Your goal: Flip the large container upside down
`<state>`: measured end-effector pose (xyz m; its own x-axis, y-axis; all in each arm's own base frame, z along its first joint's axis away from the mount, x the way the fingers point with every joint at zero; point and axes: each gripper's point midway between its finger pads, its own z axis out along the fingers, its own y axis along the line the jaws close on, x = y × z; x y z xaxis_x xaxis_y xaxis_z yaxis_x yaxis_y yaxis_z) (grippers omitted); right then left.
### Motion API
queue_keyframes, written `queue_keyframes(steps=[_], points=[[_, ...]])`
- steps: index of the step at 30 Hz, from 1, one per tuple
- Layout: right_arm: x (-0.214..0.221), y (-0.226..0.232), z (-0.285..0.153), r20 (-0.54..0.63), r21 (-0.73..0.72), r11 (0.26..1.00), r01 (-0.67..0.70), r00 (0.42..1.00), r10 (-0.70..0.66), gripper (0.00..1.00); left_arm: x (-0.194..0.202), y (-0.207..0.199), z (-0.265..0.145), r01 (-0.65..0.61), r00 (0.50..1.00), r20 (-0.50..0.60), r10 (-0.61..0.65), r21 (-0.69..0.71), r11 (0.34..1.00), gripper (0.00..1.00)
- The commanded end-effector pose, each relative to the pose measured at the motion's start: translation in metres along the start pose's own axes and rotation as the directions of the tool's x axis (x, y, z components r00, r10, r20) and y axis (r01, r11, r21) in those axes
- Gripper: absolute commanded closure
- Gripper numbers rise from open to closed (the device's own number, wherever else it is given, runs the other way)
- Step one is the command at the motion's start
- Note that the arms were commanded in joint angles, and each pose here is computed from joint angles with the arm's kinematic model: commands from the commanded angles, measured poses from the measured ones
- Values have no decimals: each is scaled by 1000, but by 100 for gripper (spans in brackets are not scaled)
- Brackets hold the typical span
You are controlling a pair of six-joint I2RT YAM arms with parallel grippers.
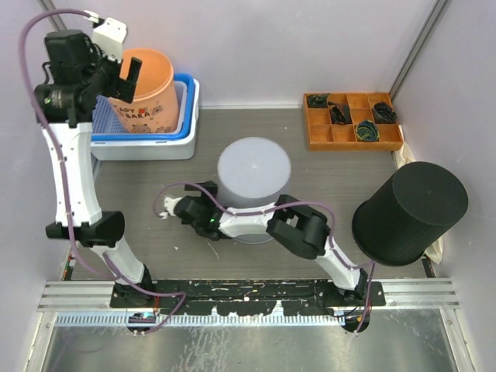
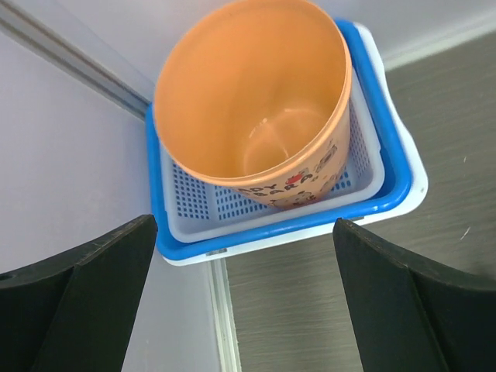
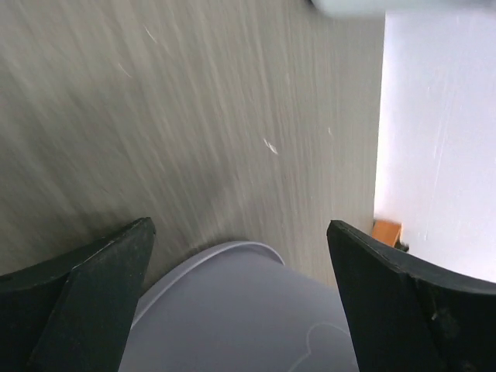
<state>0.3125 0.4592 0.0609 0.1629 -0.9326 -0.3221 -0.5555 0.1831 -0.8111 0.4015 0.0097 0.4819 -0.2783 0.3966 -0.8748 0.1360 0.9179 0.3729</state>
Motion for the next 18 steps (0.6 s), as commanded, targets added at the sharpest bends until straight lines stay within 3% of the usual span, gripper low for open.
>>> queue_keyframes(steps=[1,5,9,13,18], points=[[48,-42,-15,-18,153,987,-49,998,53,0,18,-9,26,-76,995,-59,81,83,994,1],[121,-59,-19,-109,209,978,-25,993,48,0,54,-21,57,-115,977,-159,141,163,980,1],[181,-80,-24,-196,233,970,-65,974,112,0,81,-6,88,-109,963,-231,140,144,984,1],[222,-93,-33,-255,252,963,-95,953,161,0,92,16,118,-76,962,-254,97,89,993,1],[260,-97,-44,-309,253,963,-92,936,170,0,107,-1,135,-87,954,-265,141,203,975,1]])
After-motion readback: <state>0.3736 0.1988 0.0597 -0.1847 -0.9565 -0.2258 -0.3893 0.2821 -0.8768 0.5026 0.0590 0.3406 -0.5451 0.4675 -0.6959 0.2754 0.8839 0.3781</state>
